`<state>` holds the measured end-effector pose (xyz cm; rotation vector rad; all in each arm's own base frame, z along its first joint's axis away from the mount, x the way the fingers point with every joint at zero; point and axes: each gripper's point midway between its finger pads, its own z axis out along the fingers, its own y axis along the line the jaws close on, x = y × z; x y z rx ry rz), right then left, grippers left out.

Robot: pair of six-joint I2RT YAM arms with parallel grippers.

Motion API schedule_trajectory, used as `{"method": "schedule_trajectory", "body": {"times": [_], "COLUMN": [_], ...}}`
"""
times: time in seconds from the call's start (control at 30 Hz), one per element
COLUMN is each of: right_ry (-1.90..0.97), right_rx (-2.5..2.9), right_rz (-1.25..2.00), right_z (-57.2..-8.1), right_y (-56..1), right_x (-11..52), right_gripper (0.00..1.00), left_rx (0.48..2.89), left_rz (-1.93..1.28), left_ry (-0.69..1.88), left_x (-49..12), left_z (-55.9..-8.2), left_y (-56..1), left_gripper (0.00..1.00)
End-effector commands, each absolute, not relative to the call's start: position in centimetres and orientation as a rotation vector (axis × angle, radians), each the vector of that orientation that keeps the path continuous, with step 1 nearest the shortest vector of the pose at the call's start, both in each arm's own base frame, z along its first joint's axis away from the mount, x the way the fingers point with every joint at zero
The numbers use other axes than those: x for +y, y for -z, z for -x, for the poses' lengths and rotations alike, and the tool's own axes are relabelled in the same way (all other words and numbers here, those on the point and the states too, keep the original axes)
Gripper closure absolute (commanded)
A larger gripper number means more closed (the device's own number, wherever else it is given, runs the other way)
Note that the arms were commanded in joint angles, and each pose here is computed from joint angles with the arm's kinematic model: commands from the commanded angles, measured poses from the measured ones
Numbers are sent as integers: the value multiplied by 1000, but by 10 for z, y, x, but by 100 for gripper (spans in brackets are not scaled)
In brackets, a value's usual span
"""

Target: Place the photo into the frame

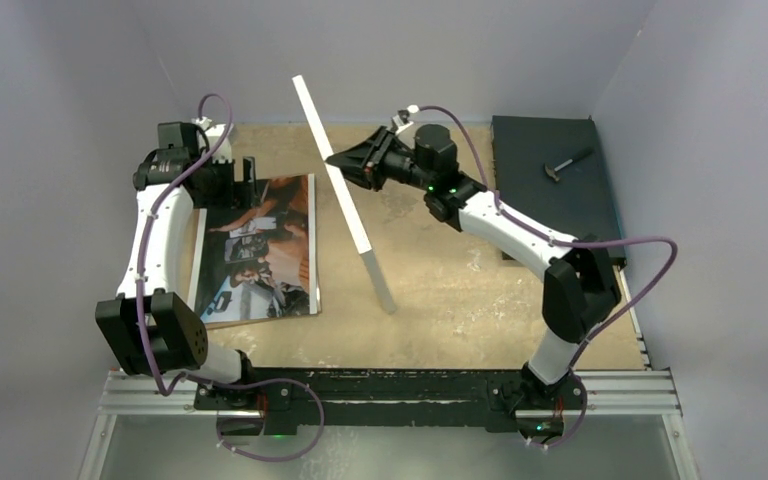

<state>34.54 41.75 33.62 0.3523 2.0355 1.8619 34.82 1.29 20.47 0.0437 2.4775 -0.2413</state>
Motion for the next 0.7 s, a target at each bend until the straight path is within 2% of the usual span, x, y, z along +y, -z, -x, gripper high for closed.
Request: {"method": "schedule_trajectory", "body": {"times": [0.0,0.1,0.2,0.3,0.47,0.53,0.57,0.67], "right_ry": [-1941,-1923,-1914,-1883,-1850,-1851,-1850,-1836], "right_rx": [1893,1896,1898,1896,1902,1897,1902,1922], "right_rz": [-390,-392,-391,-414,-465,-490,-494,-495], "right_z": [-352,-357,-362,-368,-377,-379,-381,-384], "right_y": [-363,-362,-363,-360,-348,-344,-341,-334], "right_x": [378,364,353,338,312,304,302,295], "right_gripper": [100,99,85,76,73,73,70,49], "left_rx": [2373,2328,2289,2282,2266,2233,2216,2214], "left_rz": [-115,-177,-185,-197,-191,-200,-211,-254], "left_ry": [273,276,322,326,343,361,367,374], "left_x": [-17,-40,-59,-66,-74,-86,-93,-111], "left_z": [-358,-366,-374,-381,-387,-391,-393,-398], "left_y": [-241,-256,-272,-277,-281,-289,-294,-297], "left_gripper": [14,14,14,14,13,9,8,8]}}
